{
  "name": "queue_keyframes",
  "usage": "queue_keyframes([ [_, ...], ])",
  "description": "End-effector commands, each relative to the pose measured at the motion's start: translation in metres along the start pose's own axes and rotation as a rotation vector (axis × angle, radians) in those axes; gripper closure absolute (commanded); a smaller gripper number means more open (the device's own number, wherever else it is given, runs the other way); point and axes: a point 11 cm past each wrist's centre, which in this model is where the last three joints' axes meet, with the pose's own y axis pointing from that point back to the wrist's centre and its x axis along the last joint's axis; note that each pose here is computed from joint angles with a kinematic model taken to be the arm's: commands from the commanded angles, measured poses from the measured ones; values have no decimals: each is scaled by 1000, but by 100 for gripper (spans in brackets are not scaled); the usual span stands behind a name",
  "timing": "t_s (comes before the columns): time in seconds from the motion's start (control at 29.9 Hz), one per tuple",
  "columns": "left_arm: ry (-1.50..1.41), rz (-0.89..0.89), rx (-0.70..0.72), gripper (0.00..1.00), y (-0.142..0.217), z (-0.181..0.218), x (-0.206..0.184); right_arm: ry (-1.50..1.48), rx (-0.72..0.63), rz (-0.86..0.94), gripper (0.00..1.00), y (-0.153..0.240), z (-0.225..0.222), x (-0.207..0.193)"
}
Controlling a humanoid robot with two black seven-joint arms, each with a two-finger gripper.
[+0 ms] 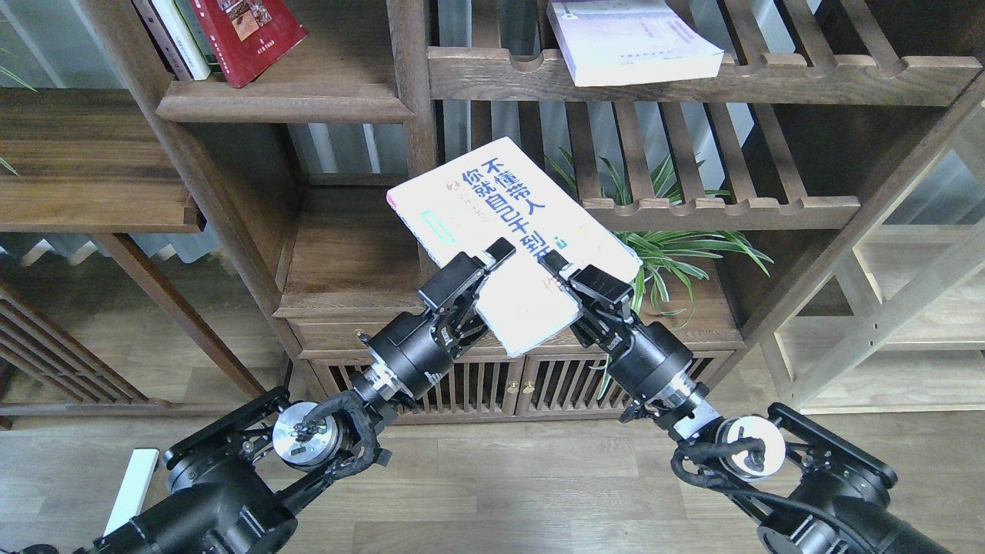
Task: Organize books on shelf
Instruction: 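Hold the white book with both grippers in front of the shelf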
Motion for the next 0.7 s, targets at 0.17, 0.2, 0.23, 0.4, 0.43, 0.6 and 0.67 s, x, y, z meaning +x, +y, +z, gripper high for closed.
queue_keyframes([
  [0.17,-5,9,5,3,1,-1,2,1,-2,0,95,0,0,0],
  [0.2,-7,11,5,3,1,-1,3,1,-2,0,95,0,0,0],
  [0.23,-6,13,6,3,1,-1,3,3,-3,-1,95,0,0,-1],
  [0.4,-2,6,5,14,1,-1,2,1,-2,-2,95,-1,0,-1],
  [0.43,-1,-1,7,20,0,-2,1,2,-3,-4,95,-1,0,-1],
  [0.6,-4,-5,0,36,0,0,0,4,-2,-7,95,-3,-1,-2],
  [0.67,-2,-5,-1,39,0,0,0,6,-2,-6,95,-2,-1,-2],
])
